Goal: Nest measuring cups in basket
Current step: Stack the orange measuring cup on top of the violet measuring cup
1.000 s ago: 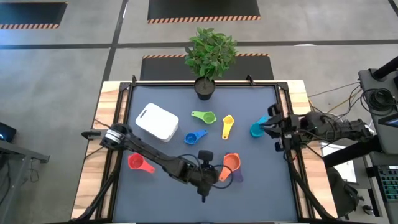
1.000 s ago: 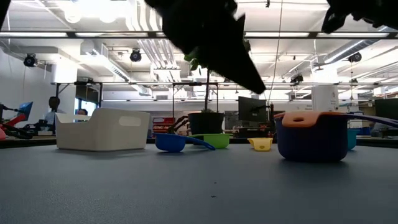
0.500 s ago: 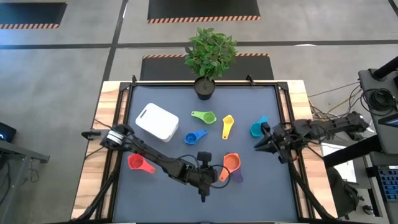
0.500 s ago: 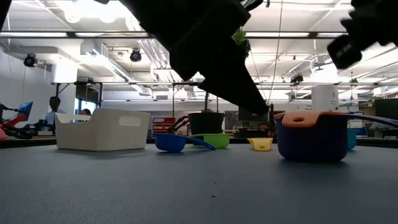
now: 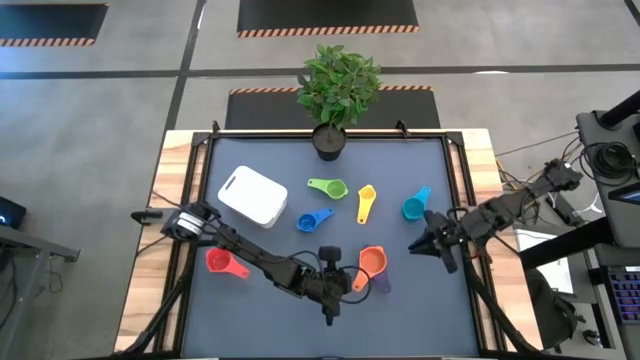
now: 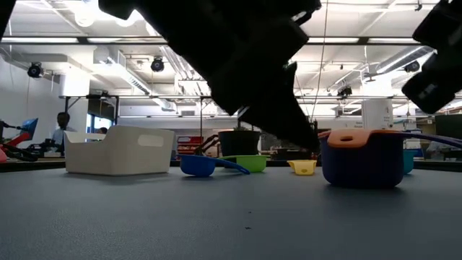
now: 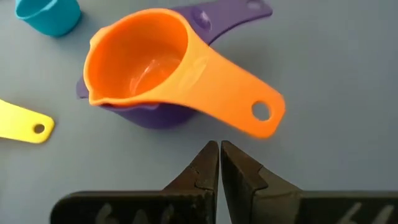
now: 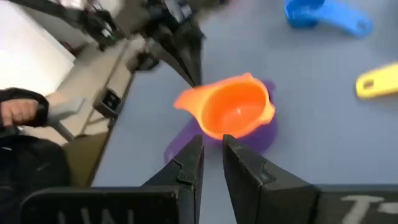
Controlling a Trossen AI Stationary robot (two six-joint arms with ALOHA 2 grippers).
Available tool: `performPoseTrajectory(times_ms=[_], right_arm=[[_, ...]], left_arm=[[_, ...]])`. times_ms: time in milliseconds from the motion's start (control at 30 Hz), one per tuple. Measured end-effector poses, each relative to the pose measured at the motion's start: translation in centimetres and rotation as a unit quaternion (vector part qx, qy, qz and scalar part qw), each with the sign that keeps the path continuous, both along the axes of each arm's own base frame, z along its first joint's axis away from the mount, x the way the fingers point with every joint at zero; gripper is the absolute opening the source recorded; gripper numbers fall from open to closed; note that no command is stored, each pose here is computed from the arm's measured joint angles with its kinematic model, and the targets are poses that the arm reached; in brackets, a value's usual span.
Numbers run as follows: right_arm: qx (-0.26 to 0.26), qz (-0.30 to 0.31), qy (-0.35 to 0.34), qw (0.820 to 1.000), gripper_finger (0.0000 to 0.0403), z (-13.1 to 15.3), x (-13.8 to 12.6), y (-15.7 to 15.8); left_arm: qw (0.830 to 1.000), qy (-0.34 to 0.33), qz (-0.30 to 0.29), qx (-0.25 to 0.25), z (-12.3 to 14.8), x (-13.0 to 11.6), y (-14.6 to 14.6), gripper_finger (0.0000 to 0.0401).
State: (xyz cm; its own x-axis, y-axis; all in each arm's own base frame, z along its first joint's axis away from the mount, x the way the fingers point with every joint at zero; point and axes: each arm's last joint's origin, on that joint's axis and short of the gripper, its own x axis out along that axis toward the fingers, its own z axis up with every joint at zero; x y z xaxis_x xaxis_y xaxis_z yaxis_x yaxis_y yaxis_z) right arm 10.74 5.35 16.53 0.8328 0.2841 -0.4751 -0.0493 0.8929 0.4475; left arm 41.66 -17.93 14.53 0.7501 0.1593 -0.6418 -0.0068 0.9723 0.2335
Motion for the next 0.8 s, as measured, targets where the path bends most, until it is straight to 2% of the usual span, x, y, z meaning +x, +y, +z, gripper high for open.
performPoseTrajectory(times_ms=[300, 633, 800], right_arm=[[-0.010, -0.010, 0.091, 0.996, 0.0047, -2.1, 1.0, 1.3], [-0.020, -0.011, 0.120, 0.993, 0.0047, -3.5, 2.5, 2.2], [-0.034, -0.004, 0.124, 0.992, 0.0047, -3.1, 3.5, 2.8]], left_arm=[[1.000, -0.019, -0.010, -0.019, -0.8, 0.6, -0.4, 0.0000], [0.997, -0.056, -0.020, -0.042, -1.3, 1.3, -0.8, 0.0000], [0.995, -0.083, -0.028, -0.047, -1.2, 1.7, -1.0, 0.0000]])
